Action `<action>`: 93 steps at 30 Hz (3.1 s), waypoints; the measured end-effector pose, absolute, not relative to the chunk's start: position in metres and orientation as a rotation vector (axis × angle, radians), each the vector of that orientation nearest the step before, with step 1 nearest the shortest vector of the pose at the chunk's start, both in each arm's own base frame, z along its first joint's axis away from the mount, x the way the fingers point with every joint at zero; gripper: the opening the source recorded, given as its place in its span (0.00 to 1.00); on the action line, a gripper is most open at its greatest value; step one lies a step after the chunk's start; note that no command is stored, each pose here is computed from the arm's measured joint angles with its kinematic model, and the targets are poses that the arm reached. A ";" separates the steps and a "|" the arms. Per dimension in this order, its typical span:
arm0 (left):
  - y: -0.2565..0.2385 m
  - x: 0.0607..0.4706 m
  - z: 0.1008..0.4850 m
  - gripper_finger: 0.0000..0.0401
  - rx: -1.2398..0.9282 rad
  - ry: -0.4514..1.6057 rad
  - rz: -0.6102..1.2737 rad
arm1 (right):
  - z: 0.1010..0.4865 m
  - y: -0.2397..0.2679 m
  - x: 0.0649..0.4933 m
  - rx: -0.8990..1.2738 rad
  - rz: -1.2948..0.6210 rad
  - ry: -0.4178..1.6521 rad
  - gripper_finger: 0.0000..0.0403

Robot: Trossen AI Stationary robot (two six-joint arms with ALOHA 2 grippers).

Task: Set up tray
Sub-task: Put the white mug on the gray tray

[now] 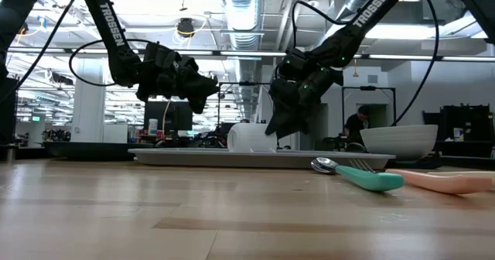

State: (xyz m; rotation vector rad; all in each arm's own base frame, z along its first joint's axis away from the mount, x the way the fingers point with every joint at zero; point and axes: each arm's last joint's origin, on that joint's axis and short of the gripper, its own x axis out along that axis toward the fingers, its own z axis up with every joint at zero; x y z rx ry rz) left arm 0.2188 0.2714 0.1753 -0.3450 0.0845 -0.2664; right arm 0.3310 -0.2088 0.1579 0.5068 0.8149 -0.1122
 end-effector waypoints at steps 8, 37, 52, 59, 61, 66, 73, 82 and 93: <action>0.271 0.219 0.175 0.23 -0.345 0.084 -0.267 | 0.160 -0.209 0.331 0.525 -0.069 0.799 0.13; 0.270 0.222 0.175 0.23 -0.346 0.085 -0.256 | 0.259 -0.191 0.339 0.407 -0.133 1.213 0.01; 0.262 0.232 0.178 0.23 -0.321 0.073 -0.268 | 0.257 -0.158 0.351 0.232 -0.114 1.338 0.00; 0.259 0.236 0.184 0.23 -0.324 0.049 -0.284 | 0.250 -0.146 0.358 0.136 -0.122 1.392 0.00; 0.259 0.236 0.184 0.23 -0.323 0.047 -0.286 | 0.252 -0.143 0.360 0.090 -0.115 1.387 0.00; 0.258 0.237 0.184 0.23 -0.333 0.047 -0.288 | 0.252 -0.134 0.364 -0.064 -0.080 1.413 0.00; 0.258 0.237 0.184 0.23 -0.347 0.049 -0.289 | 0.251 -0.124 0.359 -0.173 -0.076 1.523 0.00; 0.256 0.239 0.184 0.23 -0.348 0.051 -0.300 | 0.250 -0.110 0.354 -0.199 -0.003 1.607 0.00; 0.252 0.243 0.184 0.23 -0.348 0.054 -0.314 | 0.250 -0.089 0.360 -0.275 0.074 1.600 0.00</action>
